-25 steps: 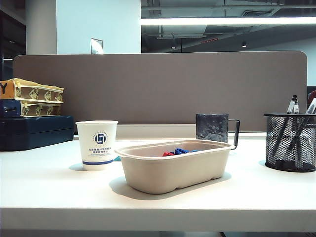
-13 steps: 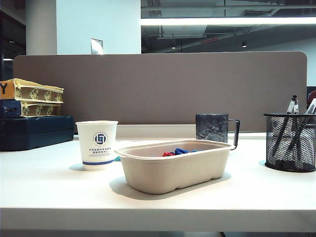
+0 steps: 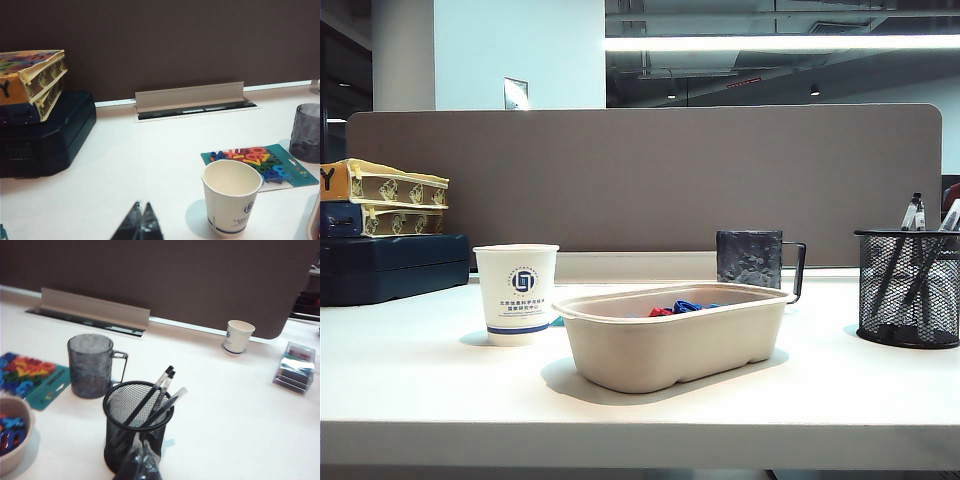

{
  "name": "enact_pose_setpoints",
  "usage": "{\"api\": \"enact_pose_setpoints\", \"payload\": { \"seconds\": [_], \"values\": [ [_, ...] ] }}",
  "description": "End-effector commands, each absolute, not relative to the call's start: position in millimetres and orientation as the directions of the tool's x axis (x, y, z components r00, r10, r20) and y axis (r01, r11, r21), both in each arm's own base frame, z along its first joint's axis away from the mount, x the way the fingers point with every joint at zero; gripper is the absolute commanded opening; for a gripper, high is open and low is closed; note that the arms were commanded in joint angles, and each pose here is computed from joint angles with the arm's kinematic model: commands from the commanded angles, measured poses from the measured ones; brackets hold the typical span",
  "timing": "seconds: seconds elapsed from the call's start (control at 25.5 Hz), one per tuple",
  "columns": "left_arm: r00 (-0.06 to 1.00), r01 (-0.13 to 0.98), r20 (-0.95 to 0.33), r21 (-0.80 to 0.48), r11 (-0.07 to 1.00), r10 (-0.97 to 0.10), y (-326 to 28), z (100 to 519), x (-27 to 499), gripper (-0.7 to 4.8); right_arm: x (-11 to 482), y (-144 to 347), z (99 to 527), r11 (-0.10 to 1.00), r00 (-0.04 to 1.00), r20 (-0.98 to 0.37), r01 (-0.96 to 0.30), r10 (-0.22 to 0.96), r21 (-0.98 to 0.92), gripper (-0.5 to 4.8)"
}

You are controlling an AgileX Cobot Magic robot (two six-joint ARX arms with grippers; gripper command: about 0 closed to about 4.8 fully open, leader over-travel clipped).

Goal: Pick up one pen and put it in the pen container.

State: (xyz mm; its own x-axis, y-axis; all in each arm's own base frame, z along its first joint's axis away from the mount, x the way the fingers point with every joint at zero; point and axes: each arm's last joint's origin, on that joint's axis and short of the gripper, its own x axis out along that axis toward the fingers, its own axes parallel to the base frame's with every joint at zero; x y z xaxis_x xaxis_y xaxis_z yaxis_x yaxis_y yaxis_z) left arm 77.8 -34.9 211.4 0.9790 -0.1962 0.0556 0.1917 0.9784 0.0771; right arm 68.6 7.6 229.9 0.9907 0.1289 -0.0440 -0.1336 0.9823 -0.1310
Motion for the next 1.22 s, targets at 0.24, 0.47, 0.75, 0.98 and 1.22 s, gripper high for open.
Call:
{"api": "enact_pose_setpoints", "payload": {
  "seconds": [0.24, 0.47, 0.75, 0.98, 1.22],
  "values": [
    [0.991, 0.09, 0.092, 0.055, 0.994, -0.095, -36, 190, 86, -0.06, 73, 4, 223, 0.995, 1.0, -0.022, 0.008, -0.01, -0.1, -0.02],
    [0.995, 0.069, 0.068, 0.065, 0.995, -0.074, -37, 180, 88, -0.06, 76, 4, 216, 0.995, 0.999, -0.043, 0.013, -0.018, -0.103, -0.02],
    [0.997, 0.029, 0.073, 0.083, 0.996, -0.035, -36, 174, 89, -0.06, 83, 3, 200, 0.993, 0.995, -0.057, 0.072, -0.078, -0.093, -0.03],
    [0.997, 0.029, 0.069, 0.085, 0.996, -0.035, -36, 173, 89, -0.06, 90, 0, 182, 0.978, 0.979, -0.05, 0.196, -0.2, -0.067, -0.03],
    [0.998, 0.03, 0.053, 0.094, 0.995, -0.035, -36, 171, 89, -0.06, 92, 0, 168, 0.973, 0.97, -0.09, 0.221, -0.226, -0.059, -0.03]
  ]
}}
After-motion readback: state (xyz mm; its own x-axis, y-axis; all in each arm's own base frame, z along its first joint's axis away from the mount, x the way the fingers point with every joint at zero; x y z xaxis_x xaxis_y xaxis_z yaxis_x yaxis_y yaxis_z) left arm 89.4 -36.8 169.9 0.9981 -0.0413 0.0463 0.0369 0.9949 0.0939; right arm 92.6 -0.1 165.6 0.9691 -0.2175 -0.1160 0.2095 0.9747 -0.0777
